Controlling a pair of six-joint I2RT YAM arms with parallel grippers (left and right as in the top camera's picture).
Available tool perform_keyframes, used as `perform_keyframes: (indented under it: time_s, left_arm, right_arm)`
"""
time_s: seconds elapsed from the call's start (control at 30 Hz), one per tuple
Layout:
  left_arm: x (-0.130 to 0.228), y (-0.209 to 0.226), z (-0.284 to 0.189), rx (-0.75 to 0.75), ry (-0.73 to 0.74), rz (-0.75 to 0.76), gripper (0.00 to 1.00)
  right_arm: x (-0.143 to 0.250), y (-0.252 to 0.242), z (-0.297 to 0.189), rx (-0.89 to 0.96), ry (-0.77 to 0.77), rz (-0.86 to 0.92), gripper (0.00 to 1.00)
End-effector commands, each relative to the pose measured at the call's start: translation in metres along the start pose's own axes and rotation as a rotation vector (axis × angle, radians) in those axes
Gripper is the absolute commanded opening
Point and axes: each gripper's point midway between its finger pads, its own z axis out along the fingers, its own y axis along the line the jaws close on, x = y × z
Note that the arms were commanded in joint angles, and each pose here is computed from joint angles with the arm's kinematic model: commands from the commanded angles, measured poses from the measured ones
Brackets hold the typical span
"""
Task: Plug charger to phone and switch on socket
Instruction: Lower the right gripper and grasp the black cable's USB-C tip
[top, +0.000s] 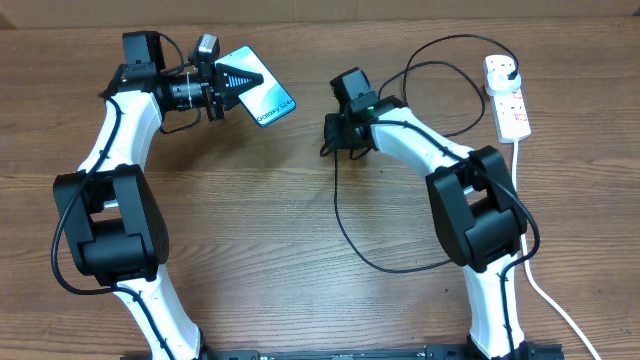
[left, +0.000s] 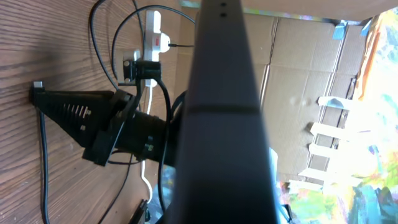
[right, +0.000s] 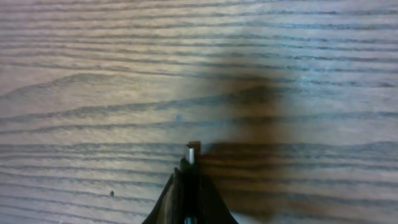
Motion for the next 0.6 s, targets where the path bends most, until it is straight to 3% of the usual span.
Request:
perform_keyframes:
  time_s: [0.0, 0.17, 0.57]
  left_arm:
    - [0.005, -0.022, -0.002, 0.029, 0.017, 0.074, 0.04]
    - [0.005, -0.022, -0.002, 0.029, 0.016, 0.074, 0.04]
    - [0.006, -0.021, -0.002, 0.031, 0.020, 0.063, 0.04]
  right_arm:
    - [0.015, -0.017, 0.009, 0.176, 0.024, -0.004, 0.04]
    - [0.008, -0.022, -0.011, 0.316, -0.011, -0.002, 0.04]
    - [0.053, 0.001, -0.002, 0.218, 0.159, -0.019, 0.04]
